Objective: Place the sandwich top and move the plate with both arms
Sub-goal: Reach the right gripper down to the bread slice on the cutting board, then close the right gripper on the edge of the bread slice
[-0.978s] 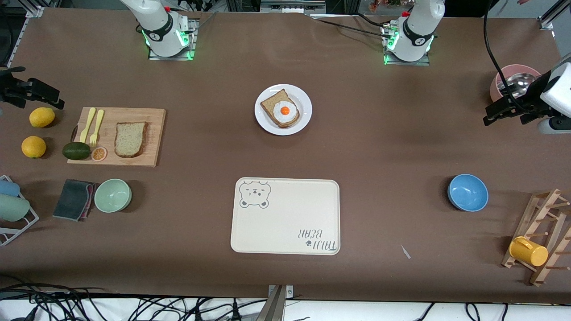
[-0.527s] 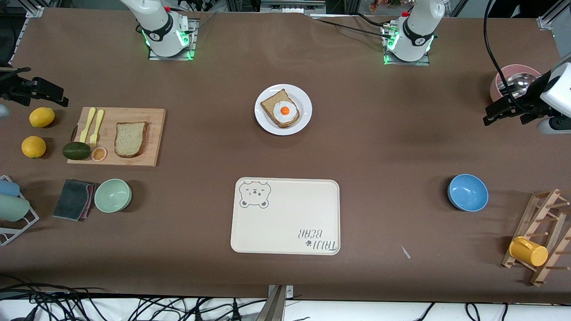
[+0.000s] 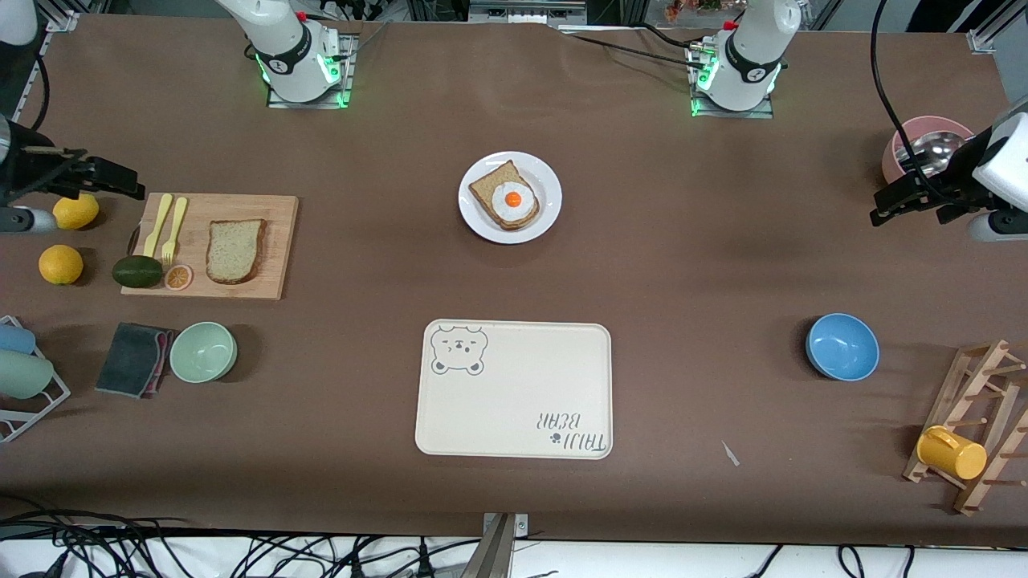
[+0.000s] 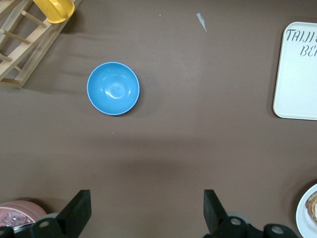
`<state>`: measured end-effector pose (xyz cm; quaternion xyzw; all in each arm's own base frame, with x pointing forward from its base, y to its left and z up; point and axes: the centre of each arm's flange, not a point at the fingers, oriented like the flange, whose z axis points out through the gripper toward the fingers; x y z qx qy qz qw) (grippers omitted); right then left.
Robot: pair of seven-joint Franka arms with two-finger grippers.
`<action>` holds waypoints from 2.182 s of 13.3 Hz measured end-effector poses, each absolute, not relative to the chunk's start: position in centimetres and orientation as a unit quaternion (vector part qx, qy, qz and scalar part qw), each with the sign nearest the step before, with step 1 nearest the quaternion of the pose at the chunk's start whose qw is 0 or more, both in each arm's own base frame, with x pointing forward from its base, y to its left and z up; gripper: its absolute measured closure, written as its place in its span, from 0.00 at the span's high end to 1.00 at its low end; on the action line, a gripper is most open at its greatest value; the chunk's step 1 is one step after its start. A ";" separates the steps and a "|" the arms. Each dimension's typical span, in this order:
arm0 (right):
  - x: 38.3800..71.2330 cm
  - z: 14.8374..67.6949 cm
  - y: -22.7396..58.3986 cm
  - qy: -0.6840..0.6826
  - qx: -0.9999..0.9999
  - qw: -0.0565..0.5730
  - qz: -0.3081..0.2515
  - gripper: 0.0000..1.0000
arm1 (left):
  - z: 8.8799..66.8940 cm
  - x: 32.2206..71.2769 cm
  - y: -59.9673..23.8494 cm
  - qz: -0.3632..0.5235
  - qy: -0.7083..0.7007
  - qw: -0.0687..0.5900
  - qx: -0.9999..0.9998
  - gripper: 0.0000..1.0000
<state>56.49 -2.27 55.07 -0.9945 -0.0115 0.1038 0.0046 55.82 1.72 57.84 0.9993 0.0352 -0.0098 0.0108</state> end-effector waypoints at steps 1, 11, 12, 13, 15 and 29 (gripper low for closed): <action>57.0 54.0 -1.0 -0.022 -0.994 0.001 0.111 1.00 | 57.8 55.8 1.7 -0.010 0.035 0.011 0.999 1.00; 58.9 37.1 2.5 0.109 -0.986 -0.078 0.101 0.99 | 58.2 56.6 1.4 0.015 0.033 0.011 0.999 1.00; 58.4 35.6 3.0 0.126 -0.984 -0.082 0.097 0.96 | 58.4 56.6 1.4 0.016 0.033 0.011 0.999 1.00; 57.7 34.1 3.5 0.135 -0.982 -0.089 0.098 0.96 | 58.5 56.6 1.4 0.017 0.033 0.011 0.999 1.00; 56.3 31.4 3.8 0.142 -0.978 -0.109 0.104 0.77 | 58.6 56.6 1.3 0.016 0.032 0.011 0.999 1.00; 54.5 19.1 2.7 0.102 -0.973 -0.189 0.090 0.47 | 58.0 55.7 -0.8 -0.028 0.067 0.009 0.997 1.00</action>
